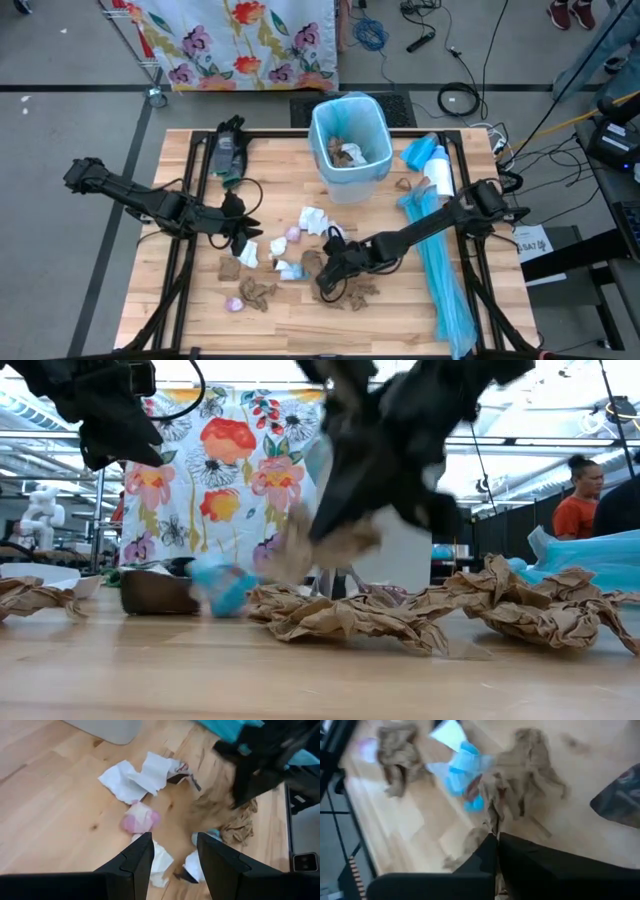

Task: Place trash/remove bag and relplace
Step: Put the brown napkin into the trash bin

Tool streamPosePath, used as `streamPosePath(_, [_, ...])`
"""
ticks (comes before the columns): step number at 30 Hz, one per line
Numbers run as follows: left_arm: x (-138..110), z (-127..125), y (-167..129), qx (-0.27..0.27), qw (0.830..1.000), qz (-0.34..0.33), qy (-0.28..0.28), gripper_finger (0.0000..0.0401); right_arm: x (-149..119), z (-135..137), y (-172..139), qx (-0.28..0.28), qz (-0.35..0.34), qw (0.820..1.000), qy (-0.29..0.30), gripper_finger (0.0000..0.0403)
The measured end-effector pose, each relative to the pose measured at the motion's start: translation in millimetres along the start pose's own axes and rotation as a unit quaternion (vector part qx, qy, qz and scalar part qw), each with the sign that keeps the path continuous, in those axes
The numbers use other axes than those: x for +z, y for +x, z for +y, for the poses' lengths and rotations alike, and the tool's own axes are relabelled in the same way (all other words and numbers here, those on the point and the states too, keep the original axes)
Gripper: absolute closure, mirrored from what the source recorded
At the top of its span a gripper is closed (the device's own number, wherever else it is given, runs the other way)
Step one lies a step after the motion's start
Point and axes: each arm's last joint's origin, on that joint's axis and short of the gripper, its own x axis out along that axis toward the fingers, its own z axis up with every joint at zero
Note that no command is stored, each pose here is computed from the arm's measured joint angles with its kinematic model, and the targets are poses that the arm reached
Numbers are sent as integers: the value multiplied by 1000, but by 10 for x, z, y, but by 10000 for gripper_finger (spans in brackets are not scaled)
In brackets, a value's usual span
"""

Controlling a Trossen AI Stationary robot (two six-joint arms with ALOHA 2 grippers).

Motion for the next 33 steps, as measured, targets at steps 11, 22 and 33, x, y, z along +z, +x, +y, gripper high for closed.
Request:
streamPosePath(11, [-7, -1, 19, 4, 1000, 5, 3, 244, 296, 471, -1272, -67, -74, 993, -64, 403])
streamPosePath(22, [-23, -9, 58, 3, 1000, 20, 5, 244, 842, 545, -2163, -78, -253, 956, -127, 403])
streamPosePath(33, [-23, -6, 58, 7, 1000, 18, 5, 244, 1631, 32, -2212, -196, -303, 924, -124, 403])
